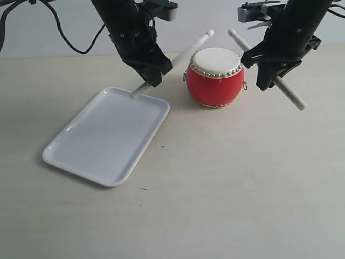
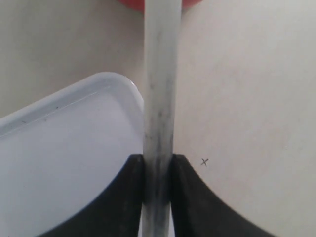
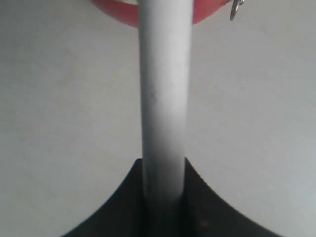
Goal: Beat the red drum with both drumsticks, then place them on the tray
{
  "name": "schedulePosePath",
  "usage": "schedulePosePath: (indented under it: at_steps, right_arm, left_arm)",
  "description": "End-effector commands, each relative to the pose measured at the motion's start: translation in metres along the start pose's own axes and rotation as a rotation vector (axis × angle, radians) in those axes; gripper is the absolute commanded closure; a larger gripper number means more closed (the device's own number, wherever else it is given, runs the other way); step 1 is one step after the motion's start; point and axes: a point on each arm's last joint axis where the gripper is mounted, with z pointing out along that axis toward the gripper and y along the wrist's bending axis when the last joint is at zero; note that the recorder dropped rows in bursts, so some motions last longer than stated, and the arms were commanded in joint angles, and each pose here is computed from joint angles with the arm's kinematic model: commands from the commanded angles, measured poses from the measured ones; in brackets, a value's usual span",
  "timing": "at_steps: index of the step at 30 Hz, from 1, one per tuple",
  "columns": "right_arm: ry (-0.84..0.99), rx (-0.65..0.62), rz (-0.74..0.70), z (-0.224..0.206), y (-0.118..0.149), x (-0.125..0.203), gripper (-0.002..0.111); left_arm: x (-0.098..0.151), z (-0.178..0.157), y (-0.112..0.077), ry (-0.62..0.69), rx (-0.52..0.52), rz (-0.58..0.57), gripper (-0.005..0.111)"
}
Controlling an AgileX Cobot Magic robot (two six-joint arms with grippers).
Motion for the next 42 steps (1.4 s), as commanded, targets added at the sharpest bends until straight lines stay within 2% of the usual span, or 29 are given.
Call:
schedulePosePath:
  at_steps: [1, 5, 8, 12, 16, 21, 24, 29, 37, 42]
  right_arm:
    - [-0.114, 0.028, -0.013, -0.037, 0.004, -0.006, 0.108]
    - [-0.189, 0.028, -0.011, -0.063, 0.010, -0.006, 0.108]
    - [-0.176, 0.025, -0.014, -0.057, 0.009, -0.007, 0.108]
    - [-0.100, -0.003, 0.004, -0.026, 0.004, -0.010, 0.108]
    - [0.034, -0.034, 0.012, 0.024, -0.003, -0.008, 0.108]
    - [0.134, -0.065, 0.030, 0.067, -0.009, -0.007, 0.108]
    - [0.149, -0.069, 0.034, 0.074, -0.010, -0.007, 0.108]
    - [0.075, -0.045, 0.032, 0.040, -0.006, -0.007, 0.108]
    - [-0.131, 0.001, 0.009, -0.048, 0.012, 0.005, 0.108]
    - [-0.206, 0.013, -0.001, -0.078, 0.019, 0.013, 0.108]
  left_arm:
    - [-0.002, -0.007, -0.001, -0.014, -0.009, -0.004, 0.107]
    - [-0.001, -0.007, -0.001, -0.011, -0.015, -0.001, 0.107]
    - [-0.002, -0.018, -0.001, -0.021, -0.044, 0.005, 0.107]
    - [-0.003, -0.044, -0.006, -0.068, -0.072, 0.004, 0.107]
    - [-0.003, -0.071, -0.012, -0.120, -0.090, 0.014, 0.107]
    - [-0.002, -0.079, -0.014, -0.137, -0.093, 0.016, 0.107]
    - [-0.002, -0.079, -0.014, -0.137, -0.093, 0.016, 0.107]
    - [-0.003, -0.052, -0.009, -0.091, -0.061, 0.001, 0.107]
    - [0.005, 0.046, 0.002, 0.094, 0.016, -0.031, 0.107]
    - [0.008, 0.058, 0.004, 0.122, 0.018, -0.040, 0.107]
